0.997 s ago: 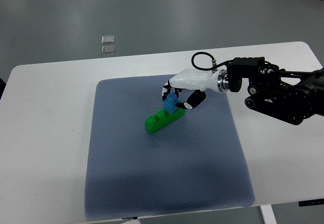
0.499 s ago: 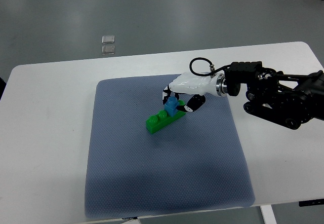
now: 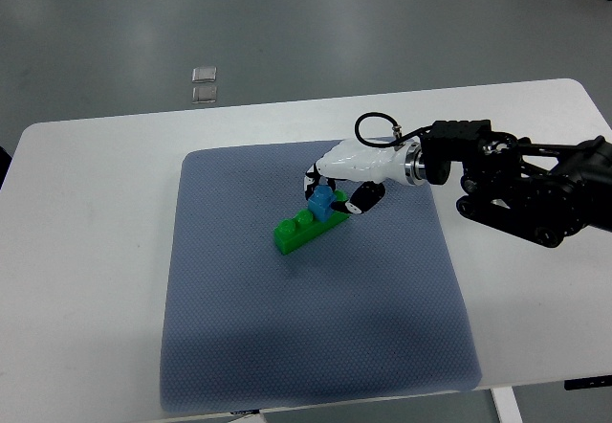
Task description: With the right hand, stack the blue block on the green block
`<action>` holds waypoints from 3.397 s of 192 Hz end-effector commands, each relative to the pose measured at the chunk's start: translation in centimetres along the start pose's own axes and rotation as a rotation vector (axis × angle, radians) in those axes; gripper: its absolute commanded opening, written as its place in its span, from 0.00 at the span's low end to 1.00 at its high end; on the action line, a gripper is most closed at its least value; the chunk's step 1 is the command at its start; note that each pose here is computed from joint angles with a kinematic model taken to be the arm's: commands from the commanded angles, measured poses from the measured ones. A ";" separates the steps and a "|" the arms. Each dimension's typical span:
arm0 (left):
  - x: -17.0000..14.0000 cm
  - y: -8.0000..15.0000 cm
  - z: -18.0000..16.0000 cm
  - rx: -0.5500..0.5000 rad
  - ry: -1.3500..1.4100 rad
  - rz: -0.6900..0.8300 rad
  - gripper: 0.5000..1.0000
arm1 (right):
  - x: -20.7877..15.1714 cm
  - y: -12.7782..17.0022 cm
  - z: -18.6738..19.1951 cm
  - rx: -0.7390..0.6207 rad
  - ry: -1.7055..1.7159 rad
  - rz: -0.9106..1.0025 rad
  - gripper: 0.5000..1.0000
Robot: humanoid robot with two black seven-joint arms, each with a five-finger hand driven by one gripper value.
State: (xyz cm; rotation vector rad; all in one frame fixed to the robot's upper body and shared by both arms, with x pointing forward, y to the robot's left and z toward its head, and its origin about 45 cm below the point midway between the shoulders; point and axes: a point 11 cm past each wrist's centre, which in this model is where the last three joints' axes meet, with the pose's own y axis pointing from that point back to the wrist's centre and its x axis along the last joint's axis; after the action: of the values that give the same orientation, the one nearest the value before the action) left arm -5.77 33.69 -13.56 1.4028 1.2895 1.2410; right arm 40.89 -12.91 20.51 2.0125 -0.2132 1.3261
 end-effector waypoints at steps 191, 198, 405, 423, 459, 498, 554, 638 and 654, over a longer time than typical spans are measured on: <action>0.0 0.0 0.1 -0.001 0.000 0.000 1.00 | 0.2 -0.2 -0.2 0.006 -0.006 -0.003 0.47; 0.0 0.0 0.1 -0.001 0.000 -0.001 1.00 | 0.2 -0.1 -0.2 0.005 -0.006 -0.003 0.48; 0.0 0.0 0.1 -0.001 0.000 0.000 1.00 | 6.0 1.4 -0.3 0.099 -0.461 0.079 0.85; 0.0 0.0 0.1 -0.001 0.000 0.000 1.00 | 6.6 2.0 0.7 0.093 -0.576 0.103 0.85; 0.0 0.0 0.0 0.001 0.000 0.000 1.00 | 5.3 2.3 2.7 0.083 -0.822 0.160 0.85; 0.0 0.0 0.0 0.001 0.000 0.000 1.00 | 2.8 2.5 5.5 0.036 -1.064 0.242 0.85; 0.0 0.0 0.0 0.001 0.000 -0.001 1.00 | 0.8 2.3 7.0 0.073 -1.420 0.362 0.85; 0.0 0.0 0.0 0.001 0.000 -0.001 1.00 | -1.5 1.8 8.1 0.005 -1.776 0.508 0.85; 0.0 0.0 0.1 -0.001 0.000 0.000 1.00 | -2.1 1.7 8.2 -0.013 -1.784 0.514 0.85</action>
State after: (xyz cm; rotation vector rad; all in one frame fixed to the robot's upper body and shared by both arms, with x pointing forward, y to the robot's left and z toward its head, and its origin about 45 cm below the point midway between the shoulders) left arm -5.74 33.69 -13.56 1.4028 1.2890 1.2415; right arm 45.32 -19.67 18.34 2.6062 -1.4915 -0.6457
